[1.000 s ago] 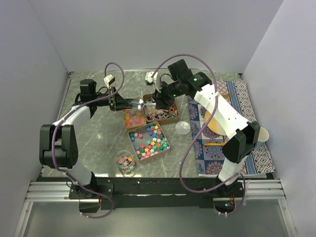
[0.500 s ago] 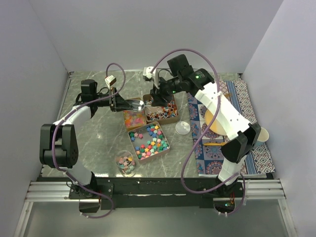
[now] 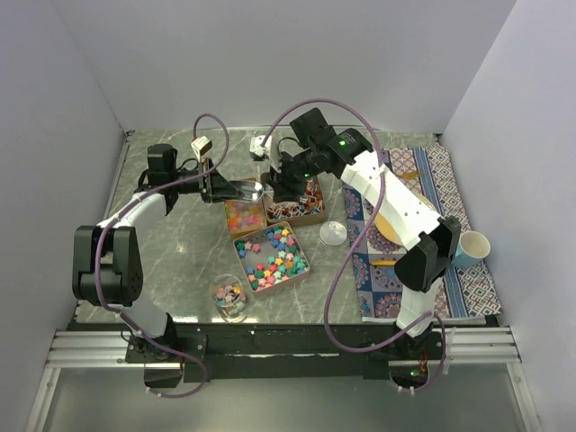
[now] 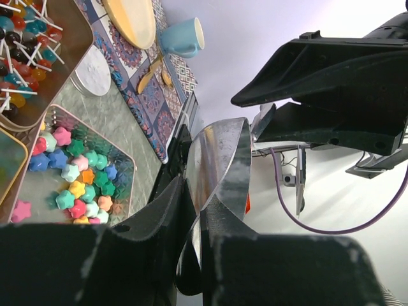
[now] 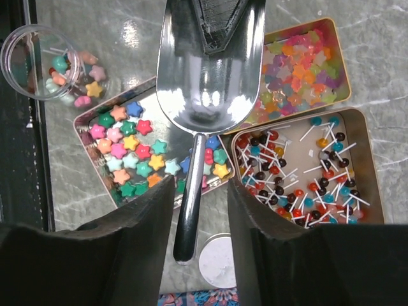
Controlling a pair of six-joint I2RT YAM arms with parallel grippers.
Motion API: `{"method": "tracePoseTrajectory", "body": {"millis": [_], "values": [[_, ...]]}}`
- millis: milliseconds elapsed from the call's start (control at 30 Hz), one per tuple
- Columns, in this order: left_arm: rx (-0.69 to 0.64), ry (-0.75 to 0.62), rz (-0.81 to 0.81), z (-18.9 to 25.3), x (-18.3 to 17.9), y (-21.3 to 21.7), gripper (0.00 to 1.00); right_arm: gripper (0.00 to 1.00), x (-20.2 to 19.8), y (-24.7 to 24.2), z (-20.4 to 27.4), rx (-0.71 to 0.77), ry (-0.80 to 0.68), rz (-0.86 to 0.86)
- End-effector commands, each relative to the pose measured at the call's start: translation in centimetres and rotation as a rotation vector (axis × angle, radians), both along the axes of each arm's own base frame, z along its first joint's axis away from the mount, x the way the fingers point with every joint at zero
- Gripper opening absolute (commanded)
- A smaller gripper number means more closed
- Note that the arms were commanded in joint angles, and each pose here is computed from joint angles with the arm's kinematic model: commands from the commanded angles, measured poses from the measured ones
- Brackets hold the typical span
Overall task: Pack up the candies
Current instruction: Adjust the spatula.
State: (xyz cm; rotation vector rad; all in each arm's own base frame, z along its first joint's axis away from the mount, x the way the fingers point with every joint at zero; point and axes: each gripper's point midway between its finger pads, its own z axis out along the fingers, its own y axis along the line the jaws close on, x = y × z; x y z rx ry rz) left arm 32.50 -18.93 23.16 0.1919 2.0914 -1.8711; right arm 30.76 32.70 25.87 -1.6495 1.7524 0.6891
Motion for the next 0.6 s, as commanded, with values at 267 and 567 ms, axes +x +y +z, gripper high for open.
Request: {"method": "tracePoseTrajectory", "body": {"millis": [267, 567], "values": [[-0.017, -0.052, -0.031, 1.2, -0.2, -0.2, 0.01, 0.36, -0.2, 1.3, 1.8, 0.056, -0.002, 0.020], [-0.009, -0.043, -0.009, 1.1, -0.1, -0.1, 0.06, 0.00, -0.4, 2.2, 0.7, 0.021, -0.007, 0.038]]}}
